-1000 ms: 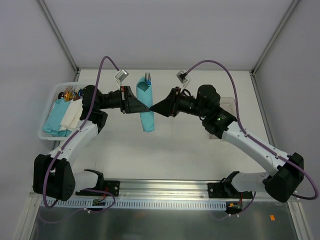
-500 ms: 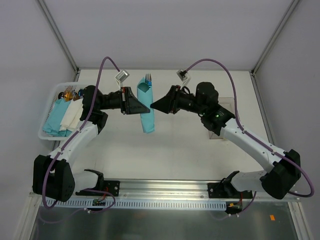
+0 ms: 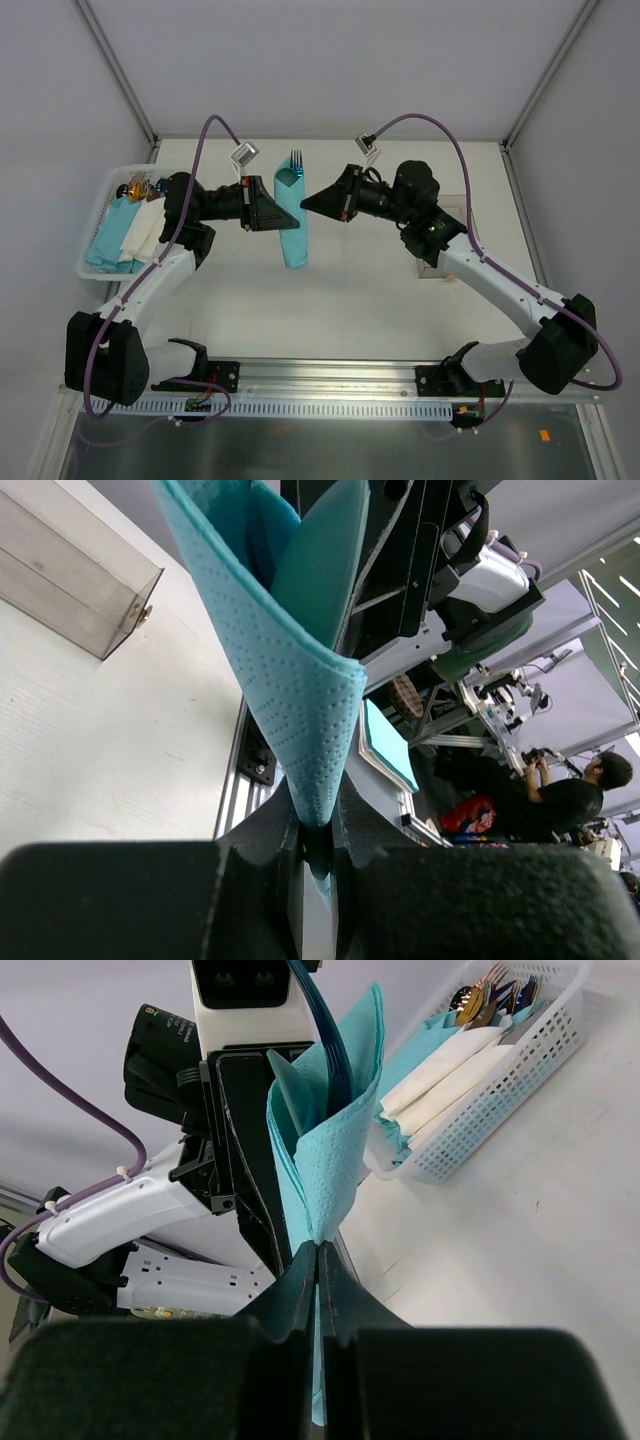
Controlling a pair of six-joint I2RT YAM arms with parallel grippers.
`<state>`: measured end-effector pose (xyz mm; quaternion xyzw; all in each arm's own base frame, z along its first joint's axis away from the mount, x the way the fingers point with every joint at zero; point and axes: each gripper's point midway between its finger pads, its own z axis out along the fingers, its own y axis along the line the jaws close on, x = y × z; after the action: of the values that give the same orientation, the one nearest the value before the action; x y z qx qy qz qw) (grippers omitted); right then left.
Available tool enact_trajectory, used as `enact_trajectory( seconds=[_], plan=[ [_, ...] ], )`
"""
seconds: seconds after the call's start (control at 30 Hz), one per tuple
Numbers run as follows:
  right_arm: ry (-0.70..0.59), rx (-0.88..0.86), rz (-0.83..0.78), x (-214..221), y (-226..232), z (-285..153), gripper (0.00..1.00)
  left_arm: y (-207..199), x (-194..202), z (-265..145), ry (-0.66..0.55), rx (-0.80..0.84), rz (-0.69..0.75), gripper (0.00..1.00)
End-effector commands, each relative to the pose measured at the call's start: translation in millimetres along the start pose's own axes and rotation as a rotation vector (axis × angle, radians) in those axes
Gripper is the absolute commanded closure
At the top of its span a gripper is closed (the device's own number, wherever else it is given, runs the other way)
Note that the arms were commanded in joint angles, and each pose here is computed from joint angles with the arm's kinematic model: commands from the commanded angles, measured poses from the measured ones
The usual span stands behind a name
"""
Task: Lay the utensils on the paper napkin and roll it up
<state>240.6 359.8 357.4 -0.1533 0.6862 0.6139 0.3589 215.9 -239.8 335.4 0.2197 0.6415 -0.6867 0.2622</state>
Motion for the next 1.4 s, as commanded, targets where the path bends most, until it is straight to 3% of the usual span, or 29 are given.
enact_trajectory(
  seconds=[0.0, 0.07, 0.13, 0.17, 0.23, 0.33, 0.53, 0.57, 0.63, 0.7, 0.73, 0.77, 0.8, 0.93, 1.03, 1.07, 1.1, 1.17, 1.23, 1.27, 1.3, 1.37],
  plan=[
    [-0.041, -0.079, -0.040, -14.2, 20.7, -0.2, 1.00, -16.7, 4.9, 0.8, 0.023, 0.036, 0.078, 1.00],
    [-0.040, -0.071, -0.034, -13.6, 20.0, -1.1, 0.99, -16.7, 4.4, 1.0, 0.023, 0.036, 0.079, 1.00],
    [-0.033, -0.064, -0.022, -12.1, 17.8, -1.1, 0.74, -16.6, 3.6, 0.8, 0.020, 0.035, 0.081, 1.00],
    [-0.036, -0.058, -0.018, -11.6, 18.2, -2.8, 0.56, -16.7, 3.6, 1.2, 0.021, 0.036, 0.081, 1.00],
    [-0.032, -0.046, -0.014, -9.2, 14.8, -4.8, 0.50, -17.4, 1.6, 1.7, 0.019, 0.036, 0.084, 1.00],
    [-0.012, -0.049, -0.011, -3.9, 13.7, -5.8, 0.54, -16.6, -0.3, 1.9, 0.014, 0.033, 0.081, 1.00],
    [0.004, -0.053, 0.004, 4.9, 9.6, -5.6, 0.85, -16.4, -1.4, 2.7, 0.013, 0.035, 0.079, 1.00],
    [0.009, -0.056, 0.003, 6.4, 10.5, -5.4, 0.97, -16.2, -1.8, 2.4, 0.012, 0.034, 0.079, 1.00],
    [0.014, -0.053, 0.008, 7.9, 8.5, -4.6, 0.98, -17.3, -2.0, 2.7, 0.011, 0.036, 0.080, 1.00],
    [0.013, -0.052, 0.018, 8.6, 8.9, -4.9, 0.63, -17.0, -2.4, 2.5, 0.011, 0.035, 0.082, 1.00],
    [0.004, -0.043, 0.023, 8.8, 7.5, -6.5, 0.52, -17.0, -3.3, 2.7, 0.010, 0.035, 0.083, 1.00],
    [0.000, -0.041, 0.019, 8.6, 7.1, -7.8, 0.42, -16.7, -3.3, 2.7, 0.012, 0.034, 0.080, 1.00],
    [0.002, -0.038, 0.023, 10.7, 6.7, -9.0, 0.41, -15.1, -4.4, 2.8, 0.011, 0.033, 0.079, 1.00],
    [0.007, -0.040, 0.023, 14.1, 6.8, -12.8, 0.47, -13.0, -6.6, 3.7, 0.006, 0.029, 0.075, 1.00],
    [0.011, -0.049, 0.018, 15.1, 8.6, -13.1, 0.67, -13.8, -8.0, 4.1, 0.004, 0.034, 0.074, 1.00],
    [0.016, -0.057, 0.018, 16.2, 9.7, -12.6, 0.86, -13.9, -8.4, 4.2, 0.004, 0.035, 0.074, 1.00],
    [0.021, -0.061, 0.019, 17.3, 9.7, -11.6, 0.97, -14.8, -9.2, 4.3, 0.003, 0.036, 0.078, 1.00],
    [0.023, -0.078, 0.015, 17.6, 14.0, -10.4, 0.99, -14.4, -9.3, 4.8, 0.004, 0.037, 0.075, 1.00],
    [0.030, -0.082, 0.020, 18.2, 14.6, -8.9, 0.80, -14.2, -9.7, 4.5, 0.004, 0.036, 0.076, 1.00],
    [0.031, -0.087, 0.021, 18.3, 16.5, -9.2, 0.65, -14.2, -9.8, 4.5, 0.004, 0.036, 0.076, 1.00],
    [0.031, -0.083, 0.023, 19.3, 15.3, -9.8, 0.57, -14.6, -9.7, 4.5, 0.004, 0.036, 0.076, 1.00],
    [0.025, -0.080, 0.019, 19.5, 16.0, -12.5, 0.50, -14.1, -12.2, 3.9, -0.001, 0.033, 0.081, 1.00]
  ],
)
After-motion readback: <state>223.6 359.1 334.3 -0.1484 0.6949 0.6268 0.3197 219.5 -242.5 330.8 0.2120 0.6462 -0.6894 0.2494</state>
